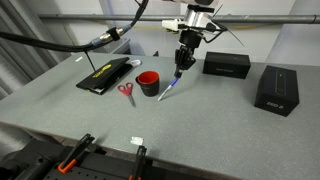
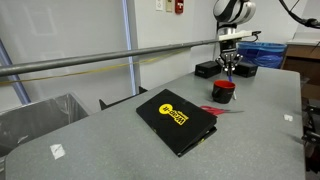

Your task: Pick the marker from the cup and put it on the table

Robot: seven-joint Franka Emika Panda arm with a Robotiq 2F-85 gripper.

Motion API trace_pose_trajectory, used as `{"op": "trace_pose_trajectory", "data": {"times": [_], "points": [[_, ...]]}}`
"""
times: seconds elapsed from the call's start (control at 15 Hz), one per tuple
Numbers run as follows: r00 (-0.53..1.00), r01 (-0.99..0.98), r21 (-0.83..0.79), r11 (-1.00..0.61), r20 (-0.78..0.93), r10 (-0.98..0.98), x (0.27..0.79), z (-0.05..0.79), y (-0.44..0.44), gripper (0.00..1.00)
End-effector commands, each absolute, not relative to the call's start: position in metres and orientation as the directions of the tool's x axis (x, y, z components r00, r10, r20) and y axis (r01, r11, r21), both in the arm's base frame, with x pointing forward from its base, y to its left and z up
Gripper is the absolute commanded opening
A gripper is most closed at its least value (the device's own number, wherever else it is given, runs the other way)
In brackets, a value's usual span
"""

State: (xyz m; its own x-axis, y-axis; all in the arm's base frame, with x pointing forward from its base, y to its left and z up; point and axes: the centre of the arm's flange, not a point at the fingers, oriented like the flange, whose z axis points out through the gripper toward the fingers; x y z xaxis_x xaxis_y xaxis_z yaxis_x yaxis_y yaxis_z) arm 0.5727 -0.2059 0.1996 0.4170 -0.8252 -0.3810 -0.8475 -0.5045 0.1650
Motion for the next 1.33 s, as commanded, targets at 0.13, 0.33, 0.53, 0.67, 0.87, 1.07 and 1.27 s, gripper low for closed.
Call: {"op": "trace_pose_trajectory", "data": {"times": [0.13, 0.33, 0.53, 0.67, 0.87, 1.07, 1.27], "points": [[0.427, -0.876, 0.122, -0.467, -0.256, -0.867, 0.605, 0.2, -0.201, 0.4], [0.437, -0.88, 0.101, -0.465, -0.211, -0.874, 0.61, 0.203, -0.203, 0.65], [0.441, -0.883, 0.083, -0.462, -0.194, -0.876, 0.611, 0.207, -0.205, 0.87], [0.442, -0.884, 0.076, -0.461, -0.19, -0.877, 0.612, 0.209, -0.205, 0.99], [0.44, -0.884, 0.077, -0.461, -0.197, -0.876, 0.613, 0.211, -0.205, 1.0], [0.452, -0.876, 0.077, -0.477, -0.213, -0.866, 0.606, 0.207, -0.206, 1.0], [0.452, -0.876, 0.078, -0.476, -0.214, -0.866, 0.606, 0.206, -0.206, 1.0]]}}
